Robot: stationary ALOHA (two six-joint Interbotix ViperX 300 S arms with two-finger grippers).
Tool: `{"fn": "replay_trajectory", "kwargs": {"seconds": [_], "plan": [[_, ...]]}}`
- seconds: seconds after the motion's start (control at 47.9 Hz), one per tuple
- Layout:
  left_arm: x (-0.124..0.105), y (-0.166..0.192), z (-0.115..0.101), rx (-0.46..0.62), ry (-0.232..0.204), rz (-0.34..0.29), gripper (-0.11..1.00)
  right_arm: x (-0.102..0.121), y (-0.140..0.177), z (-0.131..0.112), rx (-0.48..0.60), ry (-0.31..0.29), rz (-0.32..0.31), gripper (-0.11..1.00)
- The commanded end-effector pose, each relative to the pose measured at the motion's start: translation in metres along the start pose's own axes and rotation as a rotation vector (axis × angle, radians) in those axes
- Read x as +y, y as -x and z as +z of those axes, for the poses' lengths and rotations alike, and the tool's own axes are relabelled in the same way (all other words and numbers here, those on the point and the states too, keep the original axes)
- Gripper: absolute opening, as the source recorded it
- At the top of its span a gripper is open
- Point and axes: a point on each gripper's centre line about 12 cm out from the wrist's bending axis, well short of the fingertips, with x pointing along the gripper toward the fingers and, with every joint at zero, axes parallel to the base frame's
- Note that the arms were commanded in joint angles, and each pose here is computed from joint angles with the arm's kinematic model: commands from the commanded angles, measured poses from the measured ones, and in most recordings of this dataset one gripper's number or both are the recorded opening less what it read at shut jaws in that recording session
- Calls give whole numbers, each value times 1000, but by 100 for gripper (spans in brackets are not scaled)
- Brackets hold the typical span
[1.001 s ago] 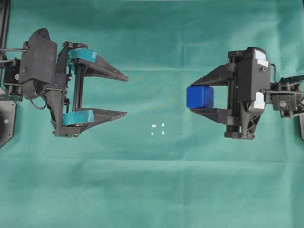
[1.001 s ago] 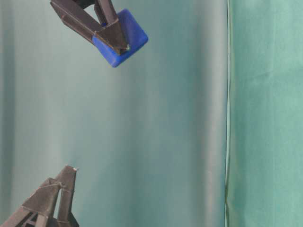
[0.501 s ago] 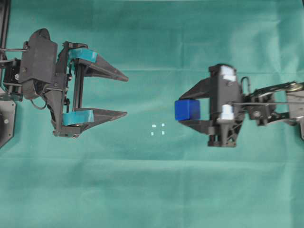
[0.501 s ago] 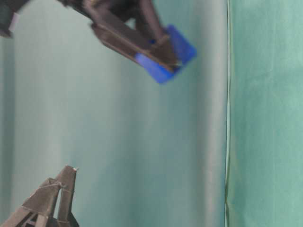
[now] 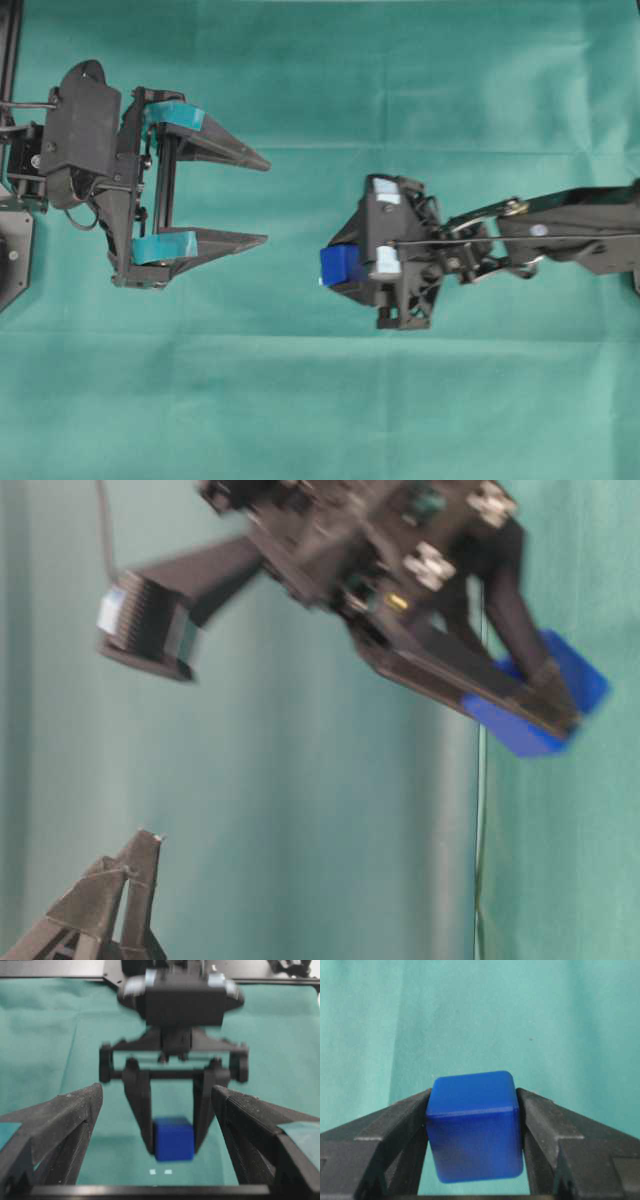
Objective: Handover the blue block to the right arm after grasping it with the left arm, then place it in the designated position.
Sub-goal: 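Lower the cube with the right gripper onto the white marker spot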
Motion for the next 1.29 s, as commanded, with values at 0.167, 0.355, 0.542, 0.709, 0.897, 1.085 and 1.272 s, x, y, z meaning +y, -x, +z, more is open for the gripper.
{"fn": "replay_trajectory", "kwargs": {"seconds": [0.167,0.355,0.542,0.709,0.897,1.085,1.272], "plan": [[1,4,13,-38,-2,3,99,1,-27,8,-21,-21,25,53],[1,4,13,-38,-1,3,99,0,-42,2,-3,-27,29,53],[1,4,13,-38,-1,3,99,0,-43,0,-1,-26,30,53],[1,4,13,-38,-2,3,99,-1,-44,0,-2,-29,30,53],[1,4,13,-38,-2,3,99,-4,-48,-2,-4,-36,35,53],[1,4,13,-40,-2,3,99,-5,-48,-2,-8,-35,37,53],[1,4,13,-40,-2,3,99,-5,-48,-4,-5,-35,37,53]]}}
